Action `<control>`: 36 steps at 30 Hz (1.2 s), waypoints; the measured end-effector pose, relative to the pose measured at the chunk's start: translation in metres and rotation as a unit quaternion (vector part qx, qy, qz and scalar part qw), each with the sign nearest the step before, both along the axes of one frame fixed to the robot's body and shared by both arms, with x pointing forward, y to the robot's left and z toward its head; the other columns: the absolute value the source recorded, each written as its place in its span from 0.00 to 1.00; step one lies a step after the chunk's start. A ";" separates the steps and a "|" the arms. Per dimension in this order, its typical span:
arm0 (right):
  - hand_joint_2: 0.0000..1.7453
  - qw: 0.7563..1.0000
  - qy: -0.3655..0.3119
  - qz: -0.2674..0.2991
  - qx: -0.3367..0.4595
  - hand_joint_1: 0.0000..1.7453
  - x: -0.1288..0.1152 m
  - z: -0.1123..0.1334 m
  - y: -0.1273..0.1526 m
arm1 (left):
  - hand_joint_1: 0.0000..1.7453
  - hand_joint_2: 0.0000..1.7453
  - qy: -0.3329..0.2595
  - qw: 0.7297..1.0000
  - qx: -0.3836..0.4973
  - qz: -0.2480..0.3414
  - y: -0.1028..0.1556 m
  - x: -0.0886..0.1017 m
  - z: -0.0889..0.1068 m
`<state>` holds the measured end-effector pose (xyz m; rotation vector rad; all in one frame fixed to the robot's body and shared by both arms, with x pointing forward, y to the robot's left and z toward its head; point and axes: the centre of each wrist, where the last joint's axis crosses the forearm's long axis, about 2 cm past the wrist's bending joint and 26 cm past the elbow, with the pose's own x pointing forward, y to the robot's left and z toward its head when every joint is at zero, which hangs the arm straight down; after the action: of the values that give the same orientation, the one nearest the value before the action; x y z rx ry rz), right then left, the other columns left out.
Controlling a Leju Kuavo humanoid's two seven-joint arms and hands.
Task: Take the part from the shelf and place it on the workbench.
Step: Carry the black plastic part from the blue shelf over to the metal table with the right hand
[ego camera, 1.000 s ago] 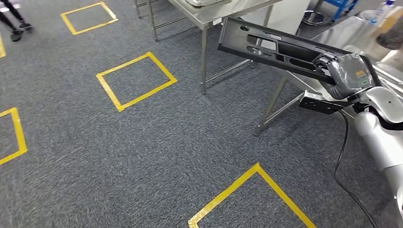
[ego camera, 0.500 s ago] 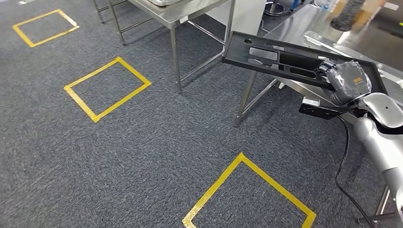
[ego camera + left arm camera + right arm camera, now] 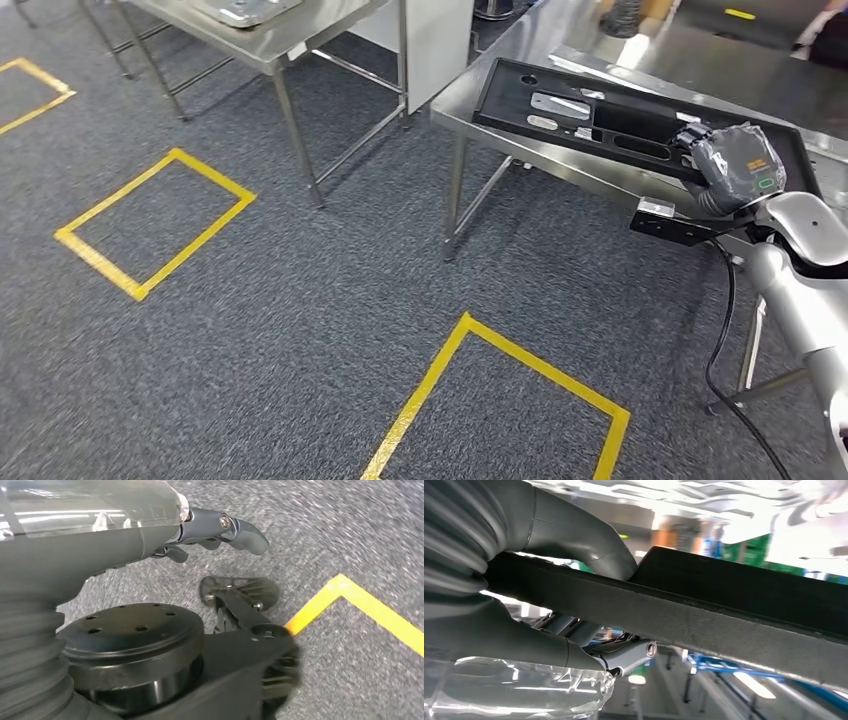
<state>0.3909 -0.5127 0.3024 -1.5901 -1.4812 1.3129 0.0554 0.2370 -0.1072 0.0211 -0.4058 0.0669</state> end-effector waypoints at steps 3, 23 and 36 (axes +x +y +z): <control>1.00 1.000 0.002 -0.003 0.003 1.00 0.002 -0.001 -0.001 | 0.00 1.00 0.002 1.000 0.002 0.002 0.001 0.000 0.000; 1.00 1.000 -0.001 -0.015 0.014 1.00 0.006 -0.001 -0.005 | 0.00 1.00 0.005 1.000 0.006 0.012 0.001 0.002 0.000; 1.00 1.000 0.003 -0.025 -0.019 1.00 0.006 -0.007 0.001 | 0.00 1.00 -0.001 1.000 0.004 0.007 0.001 0.005 0.001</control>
<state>0.3973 -0.5122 0.2953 -1.6355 -1.4119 1.3229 0.0600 0.2382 -0.1066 0.0322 -0.4082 0.0796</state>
